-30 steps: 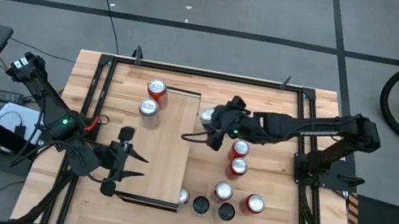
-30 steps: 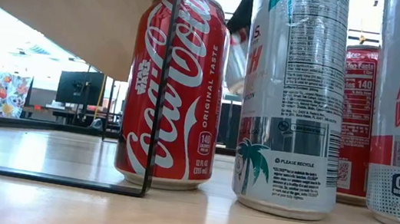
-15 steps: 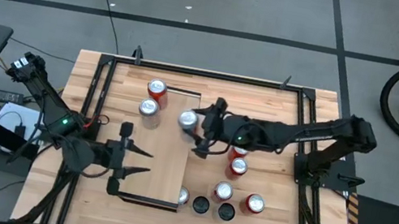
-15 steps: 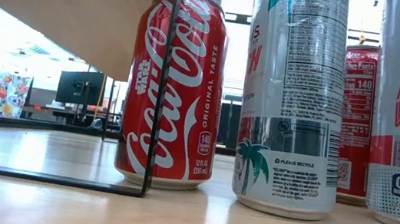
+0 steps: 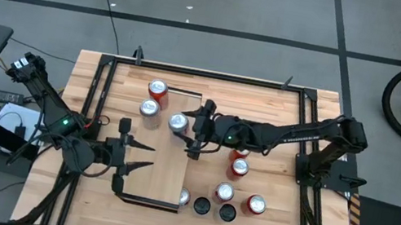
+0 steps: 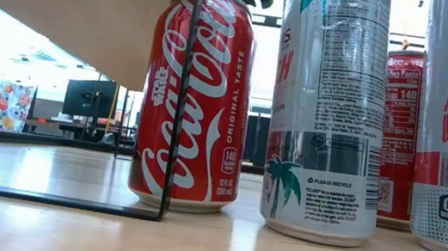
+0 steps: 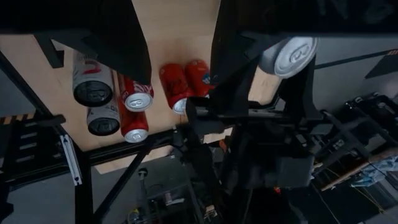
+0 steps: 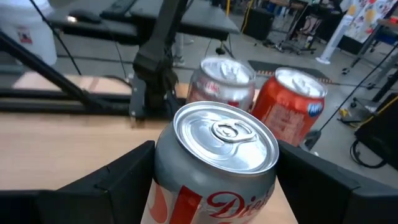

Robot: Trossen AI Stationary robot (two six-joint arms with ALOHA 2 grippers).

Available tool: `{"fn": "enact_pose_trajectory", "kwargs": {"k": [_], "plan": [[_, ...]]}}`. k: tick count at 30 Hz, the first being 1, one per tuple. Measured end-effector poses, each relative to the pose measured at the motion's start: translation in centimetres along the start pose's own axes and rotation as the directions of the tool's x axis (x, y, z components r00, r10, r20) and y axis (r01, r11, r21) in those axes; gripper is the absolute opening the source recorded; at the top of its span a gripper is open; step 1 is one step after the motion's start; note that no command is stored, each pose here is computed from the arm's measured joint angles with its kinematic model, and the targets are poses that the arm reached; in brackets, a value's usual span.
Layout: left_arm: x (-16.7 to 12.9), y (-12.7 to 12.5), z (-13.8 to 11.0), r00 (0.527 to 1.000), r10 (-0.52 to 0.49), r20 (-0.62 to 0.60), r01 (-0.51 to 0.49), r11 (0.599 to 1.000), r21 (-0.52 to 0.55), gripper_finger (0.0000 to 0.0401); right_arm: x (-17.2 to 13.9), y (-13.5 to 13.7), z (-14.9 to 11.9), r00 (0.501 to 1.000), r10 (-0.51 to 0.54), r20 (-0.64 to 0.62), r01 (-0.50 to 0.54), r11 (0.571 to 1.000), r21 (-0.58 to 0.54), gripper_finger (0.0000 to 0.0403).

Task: Place canned beverage on shelf
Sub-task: Put the silver soda can on the shelf aligned with the other silver soda can

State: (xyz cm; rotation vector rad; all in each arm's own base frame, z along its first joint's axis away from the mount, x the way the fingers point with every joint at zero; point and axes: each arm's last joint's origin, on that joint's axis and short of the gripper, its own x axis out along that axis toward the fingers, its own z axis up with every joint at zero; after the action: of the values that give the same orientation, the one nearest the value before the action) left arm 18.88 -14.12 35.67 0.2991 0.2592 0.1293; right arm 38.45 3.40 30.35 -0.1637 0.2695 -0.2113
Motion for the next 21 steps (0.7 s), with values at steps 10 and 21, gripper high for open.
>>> {"fn": "enact_pose_trajectory", "kwargs": {"k": [10,21], "plan": [[0.0,0.0,0.0,1.000,0.000,0.002,0.000,1.000,0.003,0.0176,1.2,-0.2,-0.9,1.000,0.010,-0.015,-0.010,0.999,-0.031,0.0342],[0.7,0.7,-0.1,0.999,0.040,-0.012,-0.040,0.999,-0.028,0.0176,0.3,-0.6,0.6,0.997,-0.007,0.074,0.011,0.998,-0.057,0.0398]]}}
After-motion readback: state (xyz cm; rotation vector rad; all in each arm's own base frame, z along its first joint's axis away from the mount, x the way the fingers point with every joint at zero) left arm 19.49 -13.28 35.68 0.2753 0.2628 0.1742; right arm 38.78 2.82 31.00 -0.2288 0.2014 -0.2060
